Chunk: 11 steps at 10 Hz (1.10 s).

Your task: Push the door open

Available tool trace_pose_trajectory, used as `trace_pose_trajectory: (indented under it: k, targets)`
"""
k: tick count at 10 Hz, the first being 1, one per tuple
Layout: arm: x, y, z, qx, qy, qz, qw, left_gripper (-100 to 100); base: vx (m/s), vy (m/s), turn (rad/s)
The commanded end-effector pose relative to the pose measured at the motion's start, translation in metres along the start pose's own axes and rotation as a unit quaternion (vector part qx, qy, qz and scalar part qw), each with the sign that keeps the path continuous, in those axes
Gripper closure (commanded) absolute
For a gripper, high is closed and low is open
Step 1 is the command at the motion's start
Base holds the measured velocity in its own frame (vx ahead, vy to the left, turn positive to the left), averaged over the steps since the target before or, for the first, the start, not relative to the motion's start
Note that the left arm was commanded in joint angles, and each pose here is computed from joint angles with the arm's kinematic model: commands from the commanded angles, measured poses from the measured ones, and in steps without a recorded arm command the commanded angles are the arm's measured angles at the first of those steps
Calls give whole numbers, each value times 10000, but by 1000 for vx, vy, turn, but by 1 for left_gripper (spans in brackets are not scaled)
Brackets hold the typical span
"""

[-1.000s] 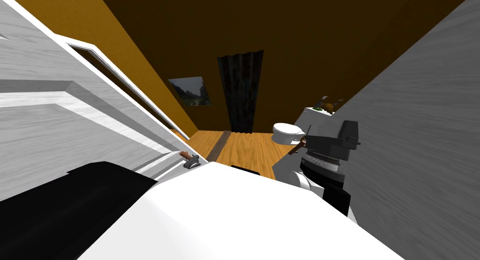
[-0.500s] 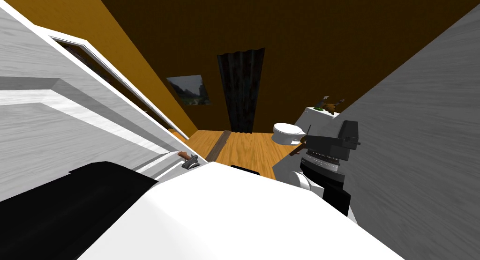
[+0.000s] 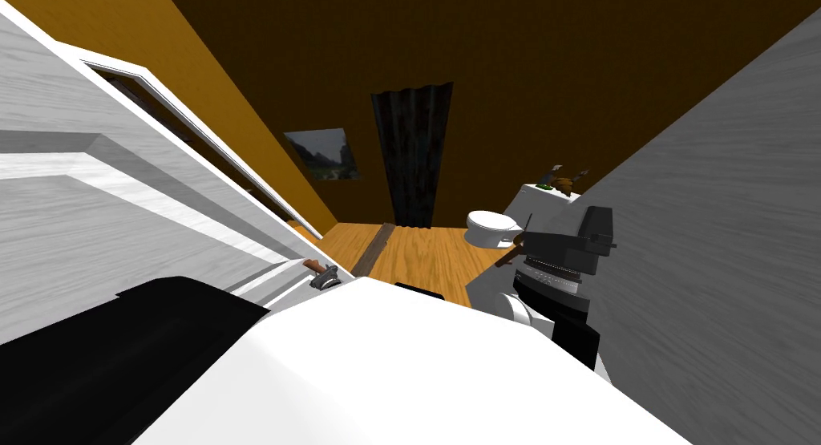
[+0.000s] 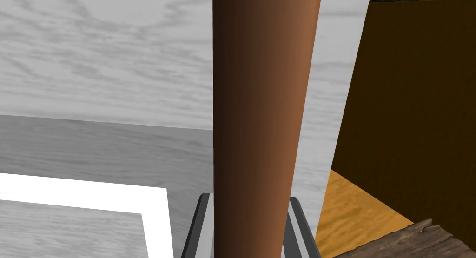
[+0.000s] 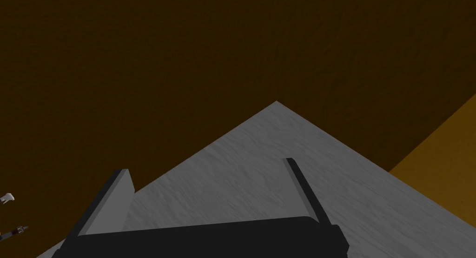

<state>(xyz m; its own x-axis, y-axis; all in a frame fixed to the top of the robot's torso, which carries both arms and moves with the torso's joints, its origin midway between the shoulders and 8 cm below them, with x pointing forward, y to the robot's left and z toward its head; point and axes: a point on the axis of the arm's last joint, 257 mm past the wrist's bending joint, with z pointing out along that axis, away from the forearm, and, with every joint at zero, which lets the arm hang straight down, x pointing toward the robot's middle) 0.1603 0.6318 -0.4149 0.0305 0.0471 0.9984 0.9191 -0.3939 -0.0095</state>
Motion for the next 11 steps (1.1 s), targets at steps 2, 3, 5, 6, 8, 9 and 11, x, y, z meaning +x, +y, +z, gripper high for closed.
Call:
trace_pose_trajectory:
  k: [2,3,5,6,8,9,11]
  targets:
    - [186,-56,192,75,218,-35,9997,100,45,15,23]
    - [186,-56,192,75,218,-35,9997,100,48,8,13]
    - [186,-56,192,75,218,-35,9997,100,9,-5,5]
    - [112,-132,164,122,138,60,9998,100,-1,-2,-35]
    - [210,-89,222,99,241,-41,9997,100,20,4,17]
    - [210,-89,222,99,241,-41,9997,100,28,9,3]
    - [203,-96,220,104,233,-32,9997,100,8,15,0]
